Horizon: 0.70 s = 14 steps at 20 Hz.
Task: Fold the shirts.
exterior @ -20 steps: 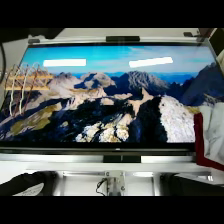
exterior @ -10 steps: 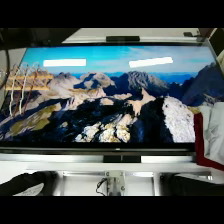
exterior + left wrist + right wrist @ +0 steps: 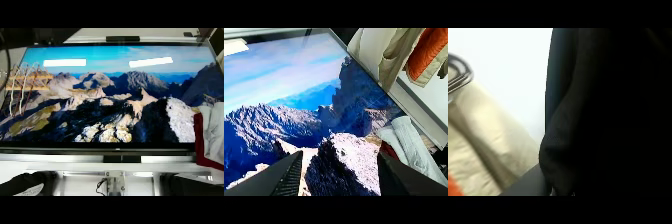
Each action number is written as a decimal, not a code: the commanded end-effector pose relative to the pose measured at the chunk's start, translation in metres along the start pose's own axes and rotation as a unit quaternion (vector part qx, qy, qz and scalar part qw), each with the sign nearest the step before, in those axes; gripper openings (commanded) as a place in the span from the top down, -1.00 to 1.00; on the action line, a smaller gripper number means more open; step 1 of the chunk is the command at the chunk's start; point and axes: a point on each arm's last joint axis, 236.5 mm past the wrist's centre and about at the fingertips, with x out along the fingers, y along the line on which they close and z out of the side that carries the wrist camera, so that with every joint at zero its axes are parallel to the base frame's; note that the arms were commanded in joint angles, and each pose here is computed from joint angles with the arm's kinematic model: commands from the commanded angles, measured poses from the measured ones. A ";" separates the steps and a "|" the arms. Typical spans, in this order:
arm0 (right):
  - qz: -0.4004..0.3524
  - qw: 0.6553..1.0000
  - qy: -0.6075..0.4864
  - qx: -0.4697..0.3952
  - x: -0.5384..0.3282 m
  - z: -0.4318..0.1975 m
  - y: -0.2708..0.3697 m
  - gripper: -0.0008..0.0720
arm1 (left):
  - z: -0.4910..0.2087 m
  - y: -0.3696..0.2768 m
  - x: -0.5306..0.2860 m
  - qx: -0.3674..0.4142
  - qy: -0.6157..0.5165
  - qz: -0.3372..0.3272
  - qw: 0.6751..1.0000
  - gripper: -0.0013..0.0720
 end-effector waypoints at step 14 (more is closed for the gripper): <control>0.417 0.834 0.336 -0.134 -0.335 -0.109 0.320 0.83 | 0.073 -0.014 0.010 0.121 -0.167 -0.012 0.978 0.39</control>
